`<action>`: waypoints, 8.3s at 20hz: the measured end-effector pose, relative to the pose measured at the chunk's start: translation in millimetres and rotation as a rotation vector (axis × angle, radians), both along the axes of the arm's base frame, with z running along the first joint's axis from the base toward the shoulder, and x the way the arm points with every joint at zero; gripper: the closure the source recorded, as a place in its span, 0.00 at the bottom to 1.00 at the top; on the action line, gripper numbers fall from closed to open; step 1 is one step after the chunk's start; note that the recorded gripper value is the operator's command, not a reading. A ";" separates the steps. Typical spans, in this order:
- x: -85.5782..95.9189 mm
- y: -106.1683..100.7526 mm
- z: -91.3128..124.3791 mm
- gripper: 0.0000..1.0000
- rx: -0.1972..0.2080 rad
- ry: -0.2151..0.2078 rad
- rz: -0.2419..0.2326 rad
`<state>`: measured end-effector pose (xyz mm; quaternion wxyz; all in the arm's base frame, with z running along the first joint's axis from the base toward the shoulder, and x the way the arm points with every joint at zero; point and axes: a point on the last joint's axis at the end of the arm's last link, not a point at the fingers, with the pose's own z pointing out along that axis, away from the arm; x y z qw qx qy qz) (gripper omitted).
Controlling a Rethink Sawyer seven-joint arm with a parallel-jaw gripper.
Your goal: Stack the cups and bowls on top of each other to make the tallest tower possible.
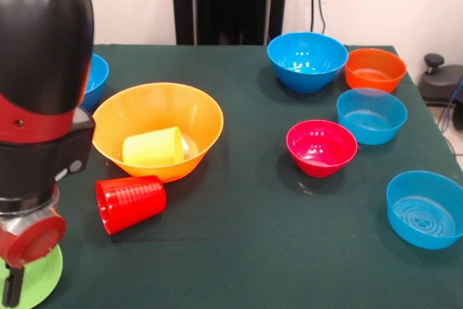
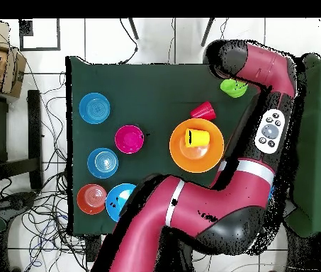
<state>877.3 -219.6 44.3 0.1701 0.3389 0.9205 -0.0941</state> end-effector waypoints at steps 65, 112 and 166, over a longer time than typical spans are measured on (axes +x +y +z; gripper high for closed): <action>-26.8 23.6 57.5 0.00 0.014 0.042 -0.031; -34.7 31.9 -33.4 0.00 0.012 0.049 0.004; 35.5 154.4 63.5 0.00 0.066 0.172 0.024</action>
